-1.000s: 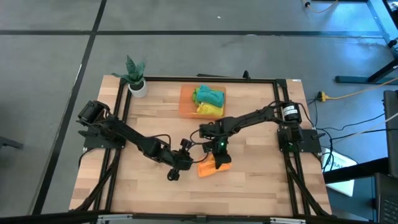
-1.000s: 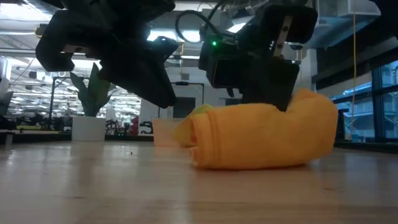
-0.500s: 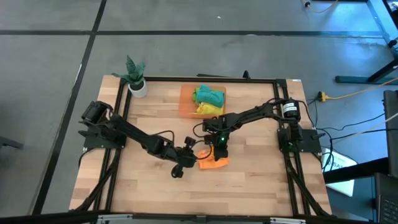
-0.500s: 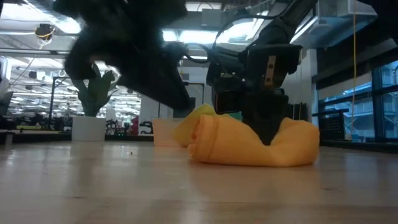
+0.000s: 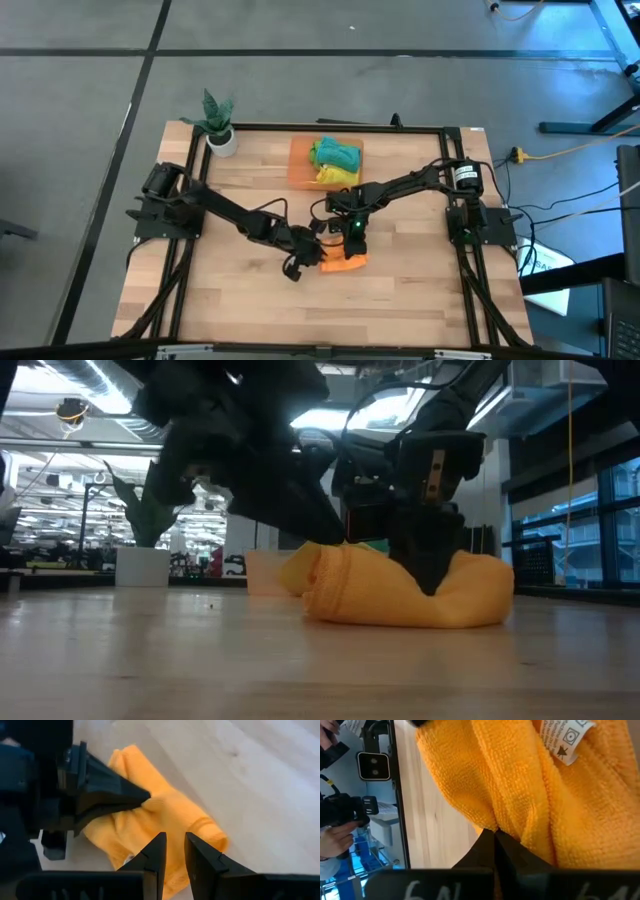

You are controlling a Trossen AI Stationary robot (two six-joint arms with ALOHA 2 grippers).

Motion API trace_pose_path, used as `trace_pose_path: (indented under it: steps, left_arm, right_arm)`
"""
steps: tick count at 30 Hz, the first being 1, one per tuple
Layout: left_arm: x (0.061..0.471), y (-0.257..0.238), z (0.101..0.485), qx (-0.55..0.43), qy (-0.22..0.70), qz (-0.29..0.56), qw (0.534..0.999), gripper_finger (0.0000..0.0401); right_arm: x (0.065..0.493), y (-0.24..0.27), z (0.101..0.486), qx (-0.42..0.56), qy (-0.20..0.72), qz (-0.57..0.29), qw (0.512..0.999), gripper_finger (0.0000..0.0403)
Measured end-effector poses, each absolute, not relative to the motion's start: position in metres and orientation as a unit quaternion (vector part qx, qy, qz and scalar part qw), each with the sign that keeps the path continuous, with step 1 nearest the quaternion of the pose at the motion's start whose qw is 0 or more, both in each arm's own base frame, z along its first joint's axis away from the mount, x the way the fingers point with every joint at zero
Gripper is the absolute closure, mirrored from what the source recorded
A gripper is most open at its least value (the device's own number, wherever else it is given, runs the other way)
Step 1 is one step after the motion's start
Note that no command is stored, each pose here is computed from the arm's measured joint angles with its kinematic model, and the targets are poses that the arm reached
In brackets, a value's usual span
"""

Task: Roll microfiber towels into tight, uniform cylinder then place into a basket
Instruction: Roll the orange microfiber cloth

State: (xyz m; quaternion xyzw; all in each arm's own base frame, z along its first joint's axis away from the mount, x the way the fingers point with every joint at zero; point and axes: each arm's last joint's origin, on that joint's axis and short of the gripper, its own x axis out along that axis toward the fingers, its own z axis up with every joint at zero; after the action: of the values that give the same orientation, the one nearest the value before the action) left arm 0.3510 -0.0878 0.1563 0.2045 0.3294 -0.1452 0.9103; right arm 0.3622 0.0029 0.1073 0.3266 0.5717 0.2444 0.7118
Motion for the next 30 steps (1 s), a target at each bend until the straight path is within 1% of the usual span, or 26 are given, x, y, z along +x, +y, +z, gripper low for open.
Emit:
trace_pose_path:
  steps: [3, 8, 15, 19, 30]
  left_arm:
    - [0.354, -0.082, 0.150, 0.209, 0.337, -0.144, 0.907, 0.0341]
    - [0.357, -0.077, 0.135, 0.199, 0.351, -0.164, 0.900, 0.0341]
    - [0.357, -0.077, 0.132, 0.199, 0.358, -0.166, 0.897, 0.0341]
    - [0.356, -0.077, 0.131, 0.199, 0.364, -0.166, 0.894, 0.0341]
    - [0.353, -0.076, 0.128, 0.196, 0.382, -0.169, 0.887, 0.0341]
  right_arm:
    - [0.363, 0.003, 0.107, 0.315, 0.568, 0.247, 0.719, 0.0399]
    - [0.365, 0.002, 0.108, 0.310, 0.558, 0.248, 0.728, 0.0376]
    - [0.366, 0.003, 0.108, 0.318, 0.559, 0.243, 0.726, 0.0346]
    - [0.366, 0.003, 0.108, 0.319, 0.557, 0.243, 0.727, 0.0311]
    - [0.370, 0.008, 0.111, 0.330, 0.554, 0.243, 0.725, 0.0195]
